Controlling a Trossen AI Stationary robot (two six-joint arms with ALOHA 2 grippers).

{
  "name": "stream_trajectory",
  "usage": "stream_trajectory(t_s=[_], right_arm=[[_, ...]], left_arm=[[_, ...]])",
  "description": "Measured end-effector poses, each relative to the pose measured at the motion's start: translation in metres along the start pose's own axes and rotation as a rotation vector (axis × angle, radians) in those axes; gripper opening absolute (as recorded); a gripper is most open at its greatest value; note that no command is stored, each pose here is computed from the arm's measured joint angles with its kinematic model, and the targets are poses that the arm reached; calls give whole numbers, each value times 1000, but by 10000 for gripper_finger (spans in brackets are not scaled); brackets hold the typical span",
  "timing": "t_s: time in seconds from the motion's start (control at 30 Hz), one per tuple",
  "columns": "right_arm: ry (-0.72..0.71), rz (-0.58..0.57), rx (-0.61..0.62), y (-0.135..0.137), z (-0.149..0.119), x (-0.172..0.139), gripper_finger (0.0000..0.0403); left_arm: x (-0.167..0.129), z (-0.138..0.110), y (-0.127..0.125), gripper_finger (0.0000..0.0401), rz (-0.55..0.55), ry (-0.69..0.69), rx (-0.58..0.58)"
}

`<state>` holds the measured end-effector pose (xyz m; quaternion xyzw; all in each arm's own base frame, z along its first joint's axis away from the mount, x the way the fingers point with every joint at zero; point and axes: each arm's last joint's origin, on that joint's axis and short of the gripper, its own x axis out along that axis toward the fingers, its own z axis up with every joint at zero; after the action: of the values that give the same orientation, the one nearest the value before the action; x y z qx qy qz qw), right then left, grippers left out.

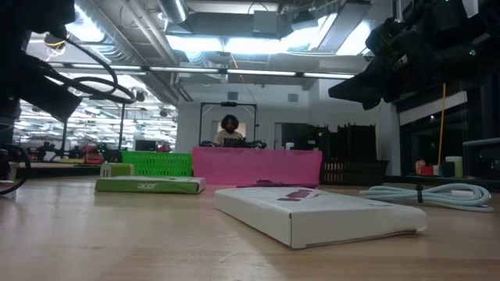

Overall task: Pick and place items into bin
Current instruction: Put the black charger cable into the green bin

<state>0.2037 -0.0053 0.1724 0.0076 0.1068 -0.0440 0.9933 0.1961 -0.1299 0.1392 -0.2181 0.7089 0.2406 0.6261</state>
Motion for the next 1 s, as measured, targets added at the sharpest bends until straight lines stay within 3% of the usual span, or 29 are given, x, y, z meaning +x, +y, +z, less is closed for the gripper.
stream_trajectory(t_s=[0.17,0.43,0.63,0.8,1.0], right_arm=[[0,0,0,0,0,0,7],[0,0,0,0,0,0,7],[0,0,0,0,0,0,7],[1,0,-2,0,0,0,7],[1,0,-4,0,0,0,7]], left_arm=[[0,1,-2,160,-23,-7,33],[-1,1,-2,32,-35,-12,146],[-9,1,-2,30,-65,-70,224],[-29,-2,5,30,-152,-116,232],[-61,-6,21,30,-217,-331,291]])
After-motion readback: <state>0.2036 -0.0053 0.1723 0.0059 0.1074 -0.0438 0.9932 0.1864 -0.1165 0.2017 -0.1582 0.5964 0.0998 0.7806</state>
